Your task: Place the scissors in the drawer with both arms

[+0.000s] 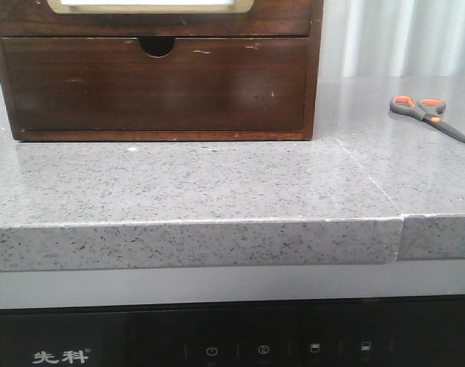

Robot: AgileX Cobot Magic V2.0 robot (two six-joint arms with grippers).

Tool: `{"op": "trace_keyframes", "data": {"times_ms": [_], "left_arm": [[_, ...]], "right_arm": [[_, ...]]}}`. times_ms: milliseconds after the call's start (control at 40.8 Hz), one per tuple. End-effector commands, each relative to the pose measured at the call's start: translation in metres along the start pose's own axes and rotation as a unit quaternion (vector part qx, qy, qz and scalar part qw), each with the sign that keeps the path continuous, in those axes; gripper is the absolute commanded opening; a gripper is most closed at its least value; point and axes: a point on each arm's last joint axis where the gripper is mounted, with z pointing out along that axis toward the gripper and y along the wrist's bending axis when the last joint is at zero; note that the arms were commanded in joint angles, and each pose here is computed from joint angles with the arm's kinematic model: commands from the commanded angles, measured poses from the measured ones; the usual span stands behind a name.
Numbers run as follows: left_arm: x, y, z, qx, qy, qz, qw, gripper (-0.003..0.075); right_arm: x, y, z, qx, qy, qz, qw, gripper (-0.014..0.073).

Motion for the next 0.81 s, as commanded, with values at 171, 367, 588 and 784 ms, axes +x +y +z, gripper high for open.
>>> {"op": "trace_keyframes", "data": {"times_ms": [171, 367, 588, 784], "left_arm": [[-0.023, -0.004, 0.045, 0.063, -0.031, -0.231, 0.970, 0.0585], [-0.016, -0.002, 0.083, 0.081, 0.029, -0.280, 0.956, 0.0585], [-0.012, -0.006, 0.116, 0.152, 0.057, -0.310, 0.937, 0.0585], [-0.009, -0.007, 0.140, 0.201, 0.067, -0.340, 0.916, 0.0585]], "right_arm": [[-0.015, -0.002, -0.005, 0.006, -0.044, -0.006, 0.999, 0.0573], [-0.015, -0.002, -0.005, 0.006, -0.044, -0.006, 0.999, 0.0573], [-0.015, -0.002, -0.005, 0.006, -0.044, -0.006, 0.999, 0.0573], [-0.015, -0.002, -0.005, 0.006, -0.044, -0.006, 0.999, 0.0573]]}}
